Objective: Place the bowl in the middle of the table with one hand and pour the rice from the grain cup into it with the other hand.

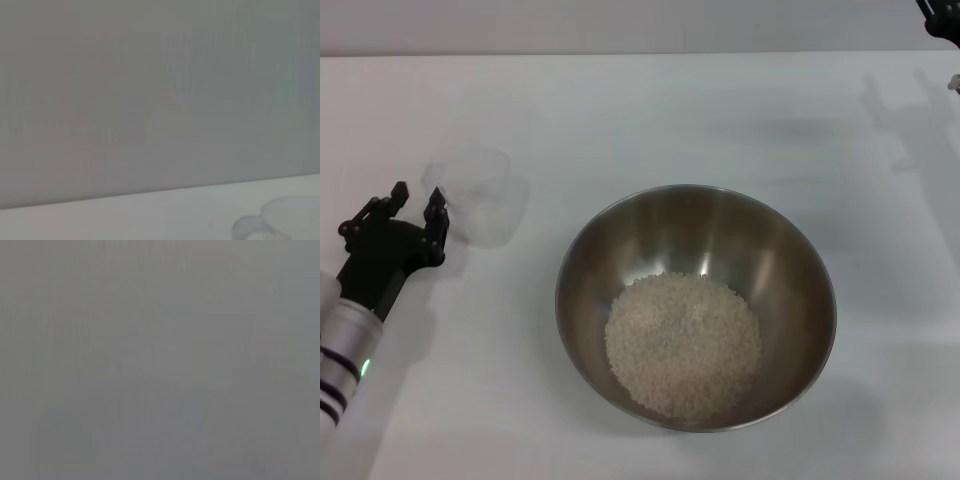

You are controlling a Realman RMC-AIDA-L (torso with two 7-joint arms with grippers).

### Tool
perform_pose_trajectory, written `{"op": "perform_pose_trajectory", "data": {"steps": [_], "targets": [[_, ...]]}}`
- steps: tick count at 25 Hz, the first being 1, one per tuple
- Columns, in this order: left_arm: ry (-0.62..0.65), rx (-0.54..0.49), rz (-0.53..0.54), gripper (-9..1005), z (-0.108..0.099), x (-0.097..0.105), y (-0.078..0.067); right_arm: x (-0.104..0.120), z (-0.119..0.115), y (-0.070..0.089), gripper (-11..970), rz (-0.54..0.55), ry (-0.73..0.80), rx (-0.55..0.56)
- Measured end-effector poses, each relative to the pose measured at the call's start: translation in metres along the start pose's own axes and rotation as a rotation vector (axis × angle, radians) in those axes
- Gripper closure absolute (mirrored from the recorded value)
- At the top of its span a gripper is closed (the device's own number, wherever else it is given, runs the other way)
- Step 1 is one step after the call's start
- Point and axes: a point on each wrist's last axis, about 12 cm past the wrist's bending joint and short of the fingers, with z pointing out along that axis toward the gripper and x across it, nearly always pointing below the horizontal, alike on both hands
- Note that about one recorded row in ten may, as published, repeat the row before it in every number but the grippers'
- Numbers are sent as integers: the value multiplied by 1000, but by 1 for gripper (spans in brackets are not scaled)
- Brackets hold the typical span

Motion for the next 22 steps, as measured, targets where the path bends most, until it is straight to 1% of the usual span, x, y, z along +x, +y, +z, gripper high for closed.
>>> {"op": "perform_pose_trajectory", "data": {"steps": [6, 8, 9, 11, 13, 15, 17, 22], "targets": [[-33, -29, -4, 589, -19, 5, 5, 0, 1, -1, 199, -2, 6, 3], [-79, -56, -12, 589, -34, 5, 9, 1, 0, -1, 199, -4, 9, 3], [-79, -56, -12, 588, -34, 5, 9, 2, -1, -2, 199, -6, 13, 3], [-135, -75, -19, 588, -44, 2, 11, 4, -4, -1, 199, -13, 24, -8], [-221, -88, -22, 583, -52, -6, 12, 10, -12, 6, 199, -30, 54, -53], [-286, -91, -33, 579, -50, -14, 11, 12, -14, 7, 199, -31, 61, -60], [-321, -77, -42, 574, -42, -21, 9, 15, -18, 10, 199, -29, 71, -65], [-346, -41, -41, 562, -21, -32, 6, 19, -26, 13, 199, -11, 80, -71]]}}
